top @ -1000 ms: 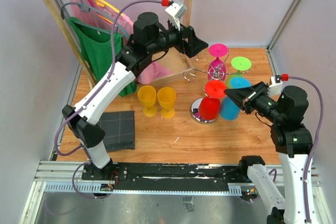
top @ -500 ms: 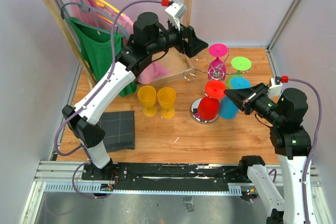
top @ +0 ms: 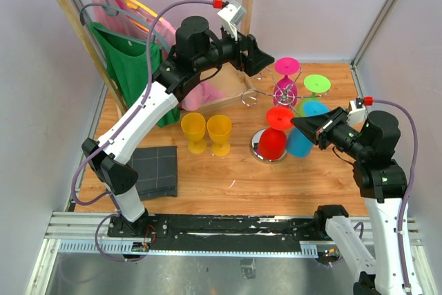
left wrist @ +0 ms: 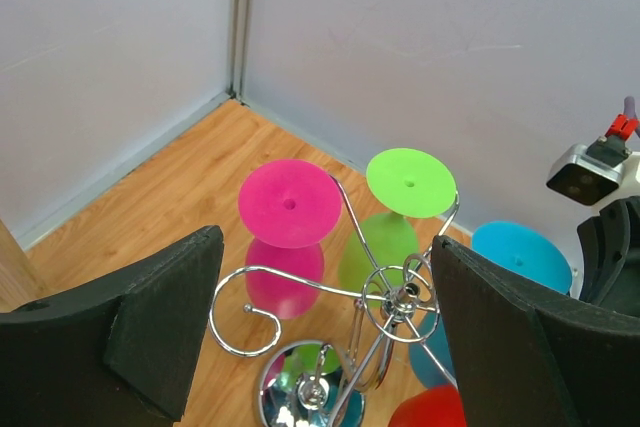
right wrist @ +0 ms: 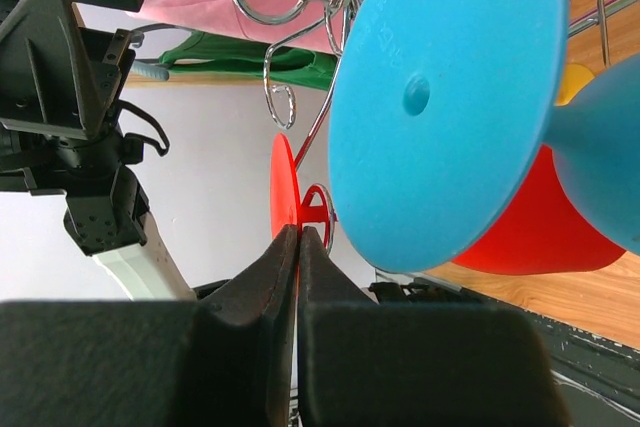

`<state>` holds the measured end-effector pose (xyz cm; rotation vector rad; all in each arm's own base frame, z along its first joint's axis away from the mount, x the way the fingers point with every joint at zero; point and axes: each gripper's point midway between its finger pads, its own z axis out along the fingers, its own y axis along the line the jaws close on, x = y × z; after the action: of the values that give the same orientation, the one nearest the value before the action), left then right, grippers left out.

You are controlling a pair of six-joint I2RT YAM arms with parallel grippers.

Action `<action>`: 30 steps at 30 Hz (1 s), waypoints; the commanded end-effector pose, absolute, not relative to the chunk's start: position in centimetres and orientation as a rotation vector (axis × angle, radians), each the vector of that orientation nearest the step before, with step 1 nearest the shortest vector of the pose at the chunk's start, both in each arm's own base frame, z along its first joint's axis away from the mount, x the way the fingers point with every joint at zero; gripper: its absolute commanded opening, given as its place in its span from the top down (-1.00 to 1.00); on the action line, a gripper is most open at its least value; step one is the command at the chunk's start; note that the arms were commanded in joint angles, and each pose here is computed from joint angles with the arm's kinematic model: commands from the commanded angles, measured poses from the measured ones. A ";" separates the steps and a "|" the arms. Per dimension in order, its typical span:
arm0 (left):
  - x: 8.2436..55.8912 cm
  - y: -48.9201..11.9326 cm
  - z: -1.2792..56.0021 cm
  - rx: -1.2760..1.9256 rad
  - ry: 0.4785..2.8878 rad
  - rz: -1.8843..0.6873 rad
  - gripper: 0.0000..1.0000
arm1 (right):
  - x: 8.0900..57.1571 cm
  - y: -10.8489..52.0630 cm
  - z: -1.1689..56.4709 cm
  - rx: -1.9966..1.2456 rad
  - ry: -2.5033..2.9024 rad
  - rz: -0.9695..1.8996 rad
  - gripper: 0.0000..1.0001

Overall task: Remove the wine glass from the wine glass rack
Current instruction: Pick up the wine glass from the wine rack.

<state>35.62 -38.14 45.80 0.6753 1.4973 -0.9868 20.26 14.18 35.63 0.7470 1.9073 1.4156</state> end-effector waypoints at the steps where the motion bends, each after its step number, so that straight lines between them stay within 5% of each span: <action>1: 35.1 -38.6 46.8 0.694 1.460 -0.990 -0.79 | 19.7 14.8 37.5 0.645 1.873 1.438 0.99; 30: 35.0 -38.8 46.4 0.713 1.466 -0.990 -0.79 | 20.7 16.3 39.1 0.573 1.820 1.469 0.99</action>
<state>35.48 -38.26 45.69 0.6860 1.4967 -0.9848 20.93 16.09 36.46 0.6405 1.9074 1.4391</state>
